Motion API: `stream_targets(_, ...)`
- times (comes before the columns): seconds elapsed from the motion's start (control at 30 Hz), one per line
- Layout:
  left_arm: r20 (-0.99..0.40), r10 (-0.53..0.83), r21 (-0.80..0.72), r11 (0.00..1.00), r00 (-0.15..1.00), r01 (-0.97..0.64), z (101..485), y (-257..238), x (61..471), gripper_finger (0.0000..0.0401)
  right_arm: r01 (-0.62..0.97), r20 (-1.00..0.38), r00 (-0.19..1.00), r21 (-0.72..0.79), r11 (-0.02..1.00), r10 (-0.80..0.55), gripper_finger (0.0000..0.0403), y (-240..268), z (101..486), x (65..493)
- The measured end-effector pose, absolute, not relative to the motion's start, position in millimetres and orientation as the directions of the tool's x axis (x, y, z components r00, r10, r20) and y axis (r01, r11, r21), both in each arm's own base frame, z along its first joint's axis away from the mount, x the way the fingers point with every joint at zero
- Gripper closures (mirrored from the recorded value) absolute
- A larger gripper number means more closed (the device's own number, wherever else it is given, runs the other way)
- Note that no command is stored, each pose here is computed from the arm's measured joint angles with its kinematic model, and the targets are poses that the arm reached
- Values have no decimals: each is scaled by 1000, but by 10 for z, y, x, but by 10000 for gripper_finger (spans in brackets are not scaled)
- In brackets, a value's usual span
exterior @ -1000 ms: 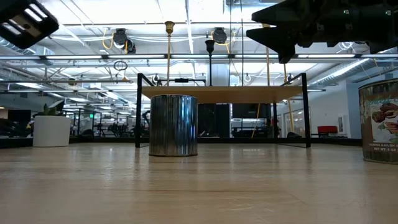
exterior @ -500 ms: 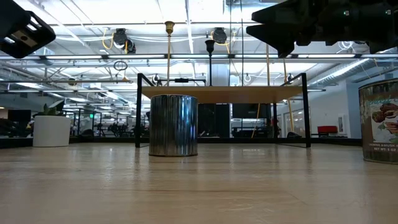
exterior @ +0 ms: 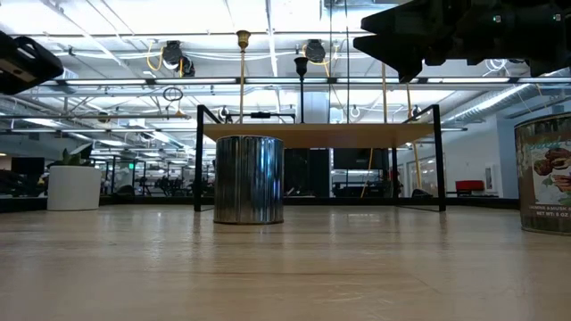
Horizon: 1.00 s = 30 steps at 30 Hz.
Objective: Pick & Place candle stick holders
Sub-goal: Put the brown scented candle aligned with the golden candle holder on the shelf
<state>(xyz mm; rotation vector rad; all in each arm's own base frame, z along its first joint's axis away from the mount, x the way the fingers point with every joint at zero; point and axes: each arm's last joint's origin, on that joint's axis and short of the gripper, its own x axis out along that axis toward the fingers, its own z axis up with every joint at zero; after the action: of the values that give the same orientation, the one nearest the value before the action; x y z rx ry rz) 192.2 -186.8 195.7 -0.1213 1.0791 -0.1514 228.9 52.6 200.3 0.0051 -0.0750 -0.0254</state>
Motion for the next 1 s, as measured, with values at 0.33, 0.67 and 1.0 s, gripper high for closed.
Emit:
stream_targets(0.33, -834, -100, -44, 992, 542, 116, 1980, -1823, 1986, 394, 23, 76, 997, 41, 999, -26, 202, 526, 2004, 2289)
stream_targets(0.67, -736, 74, 117, 993, 672, 20, 2465, -1398, 2414, 396, 22, 103, 994, 43, 999, -26, 202, 526, 2031, 2287)
stream_targets(1.0, -668, 255, 220, 965, 700, -142, 3224, -642, 2782, 394, 22, 47, 999, 58, 998, -24, 202, 528, 1976, 2291)
